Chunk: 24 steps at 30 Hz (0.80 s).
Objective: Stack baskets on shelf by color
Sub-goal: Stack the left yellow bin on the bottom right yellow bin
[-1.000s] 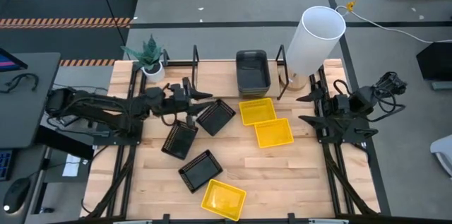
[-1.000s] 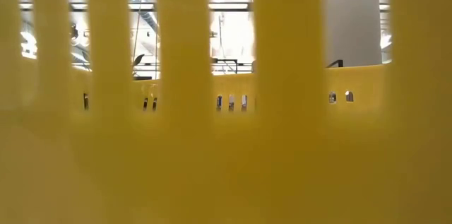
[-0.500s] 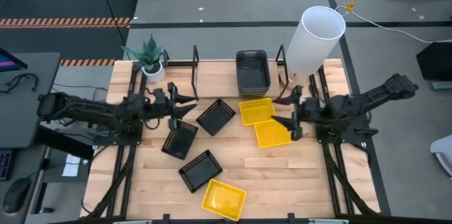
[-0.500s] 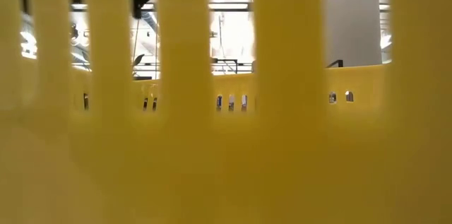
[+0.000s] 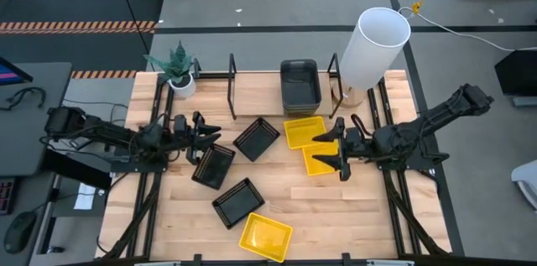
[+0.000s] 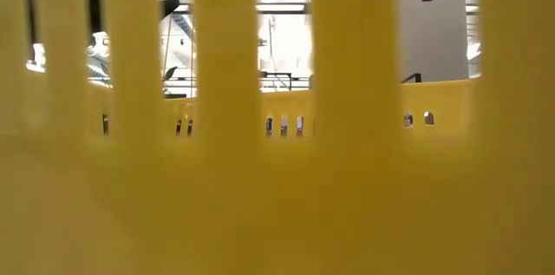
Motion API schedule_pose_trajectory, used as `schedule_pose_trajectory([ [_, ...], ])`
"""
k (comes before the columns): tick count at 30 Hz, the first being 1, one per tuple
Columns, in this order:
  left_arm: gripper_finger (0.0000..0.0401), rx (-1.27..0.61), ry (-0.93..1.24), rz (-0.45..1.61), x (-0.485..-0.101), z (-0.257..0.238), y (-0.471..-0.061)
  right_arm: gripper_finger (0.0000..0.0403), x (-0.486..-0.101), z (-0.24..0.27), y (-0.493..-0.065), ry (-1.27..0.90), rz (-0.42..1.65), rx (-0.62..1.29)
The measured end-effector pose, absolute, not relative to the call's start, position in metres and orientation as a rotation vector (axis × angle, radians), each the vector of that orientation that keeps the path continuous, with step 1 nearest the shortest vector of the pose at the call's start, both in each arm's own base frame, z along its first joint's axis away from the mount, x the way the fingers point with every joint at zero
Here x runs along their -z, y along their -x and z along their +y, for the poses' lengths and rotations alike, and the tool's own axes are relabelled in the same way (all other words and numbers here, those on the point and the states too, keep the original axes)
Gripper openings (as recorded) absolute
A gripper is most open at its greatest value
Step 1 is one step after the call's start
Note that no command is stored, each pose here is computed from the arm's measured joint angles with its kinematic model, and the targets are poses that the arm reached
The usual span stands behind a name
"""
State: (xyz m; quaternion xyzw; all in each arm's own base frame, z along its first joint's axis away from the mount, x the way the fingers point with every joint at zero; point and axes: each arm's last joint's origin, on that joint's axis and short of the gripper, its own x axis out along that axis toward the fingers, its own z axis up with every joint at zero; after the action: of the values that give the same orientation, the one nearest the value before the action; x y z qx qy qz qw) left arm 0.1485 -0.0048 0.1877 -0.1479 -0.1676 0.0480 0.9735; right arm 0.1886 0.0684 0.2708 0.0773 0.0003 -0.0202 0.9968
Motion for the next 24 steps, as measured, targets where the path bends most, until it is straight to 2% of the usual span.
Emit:
schedule_pose_trajectory([
  [6, 0.0097, -0.063, 0.302, -0.336, -0.190, -0.010, -0.144, 0.0255, -0.283, 0.078, -0.191, -0.137, 0.042, 0.005],
  [16, 0.0010, -0.097, 0.279, -0.205, -0.190, -0.008, -0.132, 0.0249, -0.286, 0.080, -0.193, -0.088, 0.083, 0.003],
  [24, 0.0009, -0.192, 0.210, -0.095, -0.196, -0.005, -0.124, 0.0249, -0.286, 0.074, -0.195, -0.060, 0.089, 0.033],
])
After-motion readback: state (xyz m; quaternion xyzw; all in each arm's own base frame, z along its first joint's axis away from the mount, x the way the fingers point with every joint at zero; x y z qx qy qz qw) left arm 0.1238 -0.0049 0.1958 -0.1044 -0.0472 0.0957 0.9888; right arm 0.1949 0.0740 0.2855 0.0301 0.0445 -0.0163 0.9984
